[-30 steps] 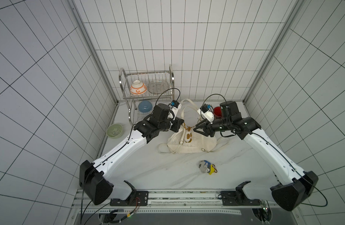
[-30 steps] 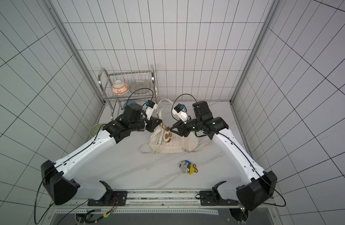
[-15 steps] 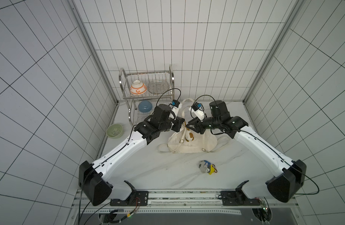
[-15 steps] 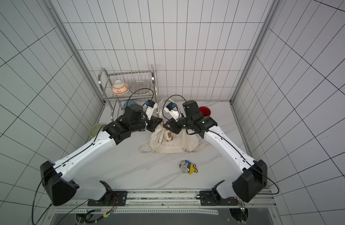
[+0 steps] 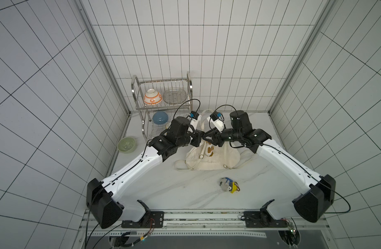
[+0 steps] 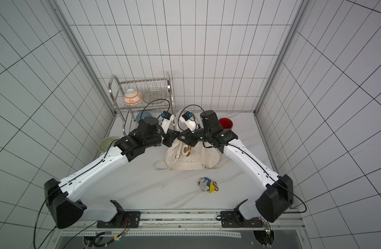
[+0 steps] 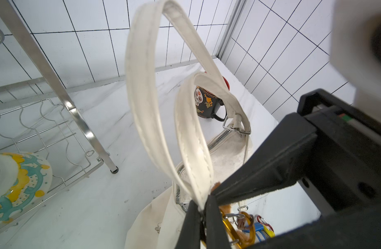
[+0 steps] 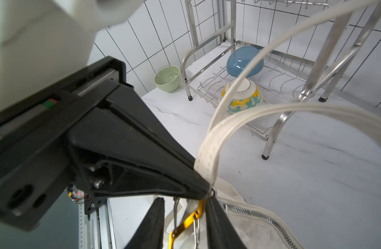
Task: Remove the decoration from the bag
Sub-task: Adjust the bag at the center of the board.
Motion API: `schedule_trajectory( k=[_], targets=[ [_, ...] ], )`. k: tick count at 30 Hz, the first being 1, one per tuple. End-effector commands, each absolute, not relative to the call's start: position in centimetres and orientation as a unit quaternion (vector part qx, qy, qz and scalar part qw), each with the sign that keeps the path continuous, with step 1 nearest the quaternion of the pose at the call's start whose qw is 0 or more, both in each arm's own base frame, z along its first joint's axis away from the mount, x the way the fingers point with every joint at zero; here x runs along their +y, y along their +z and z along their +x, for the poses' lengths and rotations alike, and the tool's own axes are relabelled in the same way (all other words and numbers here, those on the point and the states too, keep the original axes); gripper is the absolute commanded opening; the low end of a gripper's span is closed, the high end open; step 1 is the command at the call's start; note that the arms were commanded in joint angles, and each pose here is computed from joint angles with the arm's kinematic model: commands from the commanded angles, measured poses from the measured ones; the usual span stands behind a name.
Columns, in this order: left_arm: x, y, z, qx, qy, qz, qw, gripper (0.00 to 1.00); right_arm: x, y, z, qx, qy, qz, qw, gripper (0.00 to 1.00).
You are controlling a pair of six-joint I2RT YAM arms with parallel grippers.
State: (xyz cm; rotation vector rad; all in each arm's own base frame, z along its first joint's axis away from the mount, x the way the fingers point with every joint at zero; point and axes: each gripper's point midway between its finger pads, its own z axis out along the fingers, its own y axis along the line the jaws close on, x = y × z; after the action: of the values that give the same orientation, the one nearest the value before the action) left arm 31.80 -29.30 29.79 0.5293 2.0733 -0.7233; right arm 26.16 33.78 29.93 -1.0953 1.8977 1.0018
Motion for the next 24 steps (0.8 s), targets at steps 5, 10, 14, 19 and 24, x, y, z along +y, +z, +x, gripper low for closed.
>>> schedule_trajectory(
  k=[5, 10, 14, 19, 24],
  targets=[
    [-29.1, 32.8, 32.4, 0.805, -0.298, 0.196, 0.474, 0.0, 33.4, 28.1, 24.6, 0.746, 0.376, -0.431, 0.34, 0.38],
    [-29.6, 33.5, 31.9, 0.798, -0.315, 0.198, 0.475, 0.0, 33.1, 27.5, 25.5, 0.762, 0.351, -0.424, 0.342, 0.31],
    [-30.0, 33.5, 31.4, 0.794, -0.317, 0.21, 0.475, 0.0, 33.4, 28.5, 25.6, 0.751, 0.361, -0.423, 0.356, 0.27],
    [-29.8, 33.6, 31.1, 0.796, -0.327, 0.195, 0.47, 0.06, 32.9, 28.9, 25.5, 0.74, 0.357, -0.426, 0.38, 0.16],
    [-29.6, 34.1, 30.8, 0.792, -0.377, 0.179, 0.446, 0.17, 32.2, 29.0, 25.0, 0.721, 0.349, -0.437, 0.408, 0.12]
  ],
)
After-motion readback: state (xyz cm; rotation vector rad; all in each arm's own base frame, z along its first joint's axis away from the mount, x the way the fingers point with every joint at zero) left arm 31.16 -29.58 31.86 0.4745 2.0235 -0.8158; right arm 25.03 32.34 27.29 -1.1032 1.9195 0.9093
